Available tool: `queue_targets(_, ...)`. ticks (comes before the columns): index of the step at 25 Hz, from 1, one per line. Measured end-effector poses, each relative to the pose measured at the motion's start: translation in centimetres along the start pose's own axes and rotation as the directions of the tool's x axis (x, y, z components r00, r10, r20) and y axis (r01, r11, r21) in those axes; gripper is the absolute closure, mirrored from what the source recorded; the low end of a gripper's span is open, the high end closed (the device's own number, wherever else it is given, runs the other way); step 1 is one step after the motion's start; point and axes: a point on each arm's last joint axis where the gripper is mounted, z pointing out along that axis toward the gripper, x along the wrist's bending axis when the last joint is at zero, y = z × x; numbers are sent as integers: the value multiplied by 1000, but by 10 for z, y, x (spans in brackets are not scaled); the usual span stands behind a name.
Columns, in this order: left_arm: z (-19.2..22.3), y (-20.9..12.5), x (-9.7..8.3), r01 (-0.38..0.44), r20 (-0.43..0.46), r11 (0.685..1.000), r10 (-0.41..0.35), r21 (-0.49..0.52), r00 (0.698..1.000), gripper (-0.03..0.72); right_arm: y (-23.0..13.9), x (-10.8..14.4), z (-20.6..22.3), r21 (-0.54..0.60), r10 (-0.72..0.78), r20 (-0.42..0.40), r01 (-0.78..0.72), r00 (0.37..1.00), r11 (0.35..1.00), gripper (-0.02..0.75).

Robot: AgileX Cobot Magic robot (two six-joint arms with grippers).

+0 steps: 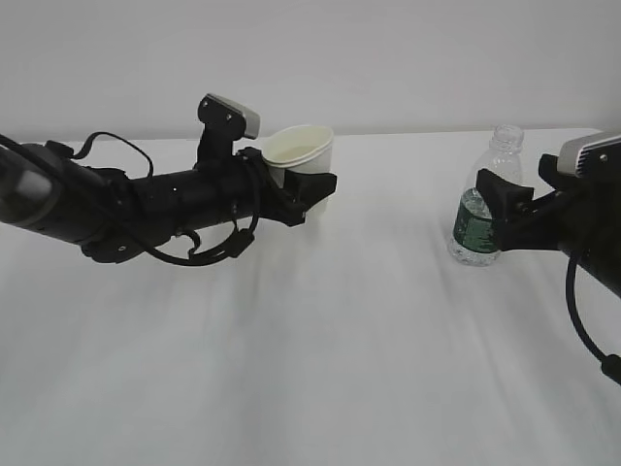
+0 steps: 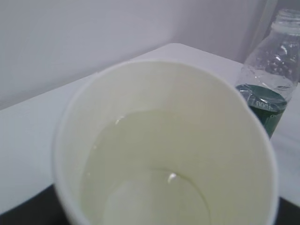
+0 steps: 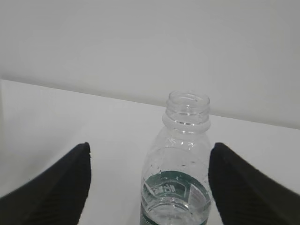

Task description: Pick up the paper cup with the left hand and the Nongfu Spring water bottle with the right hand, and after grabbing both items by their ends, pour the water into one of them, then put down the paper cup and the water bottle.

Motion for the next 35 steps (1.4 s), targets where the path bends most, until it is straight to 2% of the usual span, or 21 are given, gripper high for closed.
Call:
queue_targets(8, -23, -13, 6, 1, -36, 999, 0, 40, 999, 229, 0, 1, 0, 1, -7, -13, 7, 1000, 1000, 144)
queue_targets(16, -59, -23, 22, 28, -122, 999, -31, -29, 992, 229, 0, 2, 0, 1, -9, -17, 9, 1000, 1000, 144)
queue_targets(26, -86, -30, 29, 7, -258, 999, -21, -53, 966, 229, 0, 2, 0, 1, -11, -21, 11, 1000, 1000, 144)
queue_targets(35, -100, -32, 31, 16, -364, 996, -47, -85, 930, 229, -1, 2, 0, 7, -11, -22, 12, 1000, 1000, 144)
